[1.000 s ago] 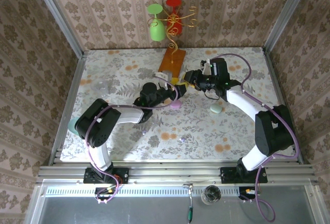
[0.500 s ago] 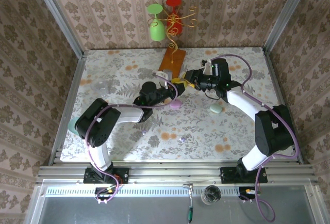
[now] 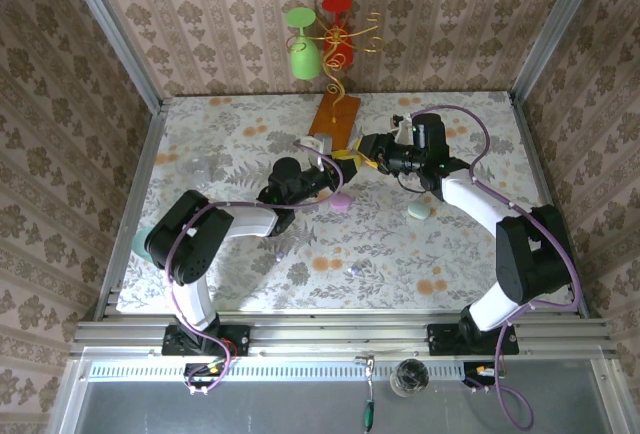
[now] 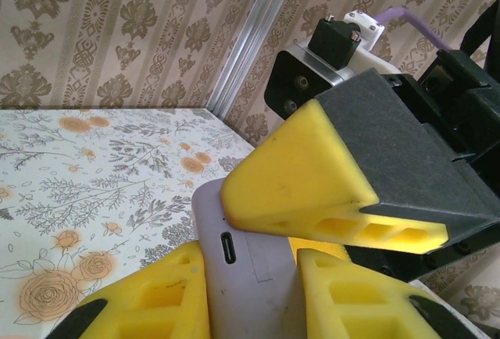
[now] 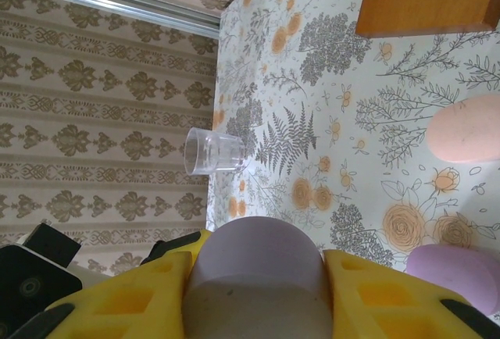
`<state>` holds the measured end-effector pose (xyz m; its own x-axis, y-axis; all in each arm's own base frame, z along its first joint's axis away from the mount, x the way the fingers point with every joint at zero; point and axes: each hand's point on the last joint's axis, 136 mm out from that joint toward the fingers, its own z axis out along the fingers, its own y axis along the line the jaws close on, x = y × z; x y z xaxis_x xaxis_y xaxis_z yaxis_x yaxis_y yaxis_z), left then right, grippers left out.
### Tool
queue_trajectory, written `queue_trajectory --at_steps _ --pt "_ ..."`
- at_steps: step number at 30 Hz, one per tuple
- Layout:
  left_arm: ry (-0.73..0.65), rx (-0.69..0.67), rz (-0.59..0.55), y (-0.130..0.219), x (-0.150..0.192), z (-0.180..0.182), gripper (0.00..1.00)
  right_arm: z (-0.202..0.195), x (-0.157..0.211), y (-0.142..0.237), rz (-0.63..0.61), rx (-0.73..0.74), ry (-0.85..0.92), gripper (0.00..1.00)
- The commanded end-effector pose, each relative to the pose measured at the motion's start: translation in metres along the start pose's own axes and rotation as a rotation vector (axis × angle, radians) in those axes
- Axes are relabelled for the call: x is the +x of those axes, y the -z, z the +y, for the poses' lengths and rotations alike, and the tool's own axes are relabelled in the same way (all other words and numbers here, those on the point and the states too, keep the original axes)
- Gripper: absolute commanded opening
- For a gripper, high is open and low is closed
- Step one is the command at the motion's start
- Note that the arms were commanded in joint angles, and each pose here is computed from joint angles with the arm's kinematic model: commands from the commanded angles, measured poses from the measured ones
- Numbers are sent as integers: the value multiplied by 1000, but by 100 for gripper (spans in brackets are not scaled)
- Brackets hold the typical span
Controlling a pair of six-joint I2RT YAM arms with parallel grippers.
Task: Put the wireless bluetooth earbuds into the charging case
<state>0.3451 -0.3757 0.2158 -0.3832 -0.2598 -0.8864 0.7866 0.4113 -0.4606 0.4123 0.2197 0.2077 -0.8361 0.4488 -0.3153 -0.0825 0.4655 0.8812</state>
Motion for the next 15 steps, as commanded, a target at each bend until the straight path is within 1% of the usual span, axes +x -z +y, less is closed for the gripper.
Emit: queue_trajectory --at_steps 1,4,10,13,15 --pt "-26 57 -10 7 -8 -12 22 21 0 10 -2 -72 38 50" --pt "-24 64 -8 9 -9 -13 21 20 0 10 -2 -70 49 60" --pt "7 67 18 16 -10 -12 21 17 -3 18 -29 -56 140 78" --pt "50 83 27 22 -11 -14 21 11 -7 24 -43 -41 181 82" --pt "103 91 40 26 -13 -16 21 11 -7 30 -40 -51 229 83"
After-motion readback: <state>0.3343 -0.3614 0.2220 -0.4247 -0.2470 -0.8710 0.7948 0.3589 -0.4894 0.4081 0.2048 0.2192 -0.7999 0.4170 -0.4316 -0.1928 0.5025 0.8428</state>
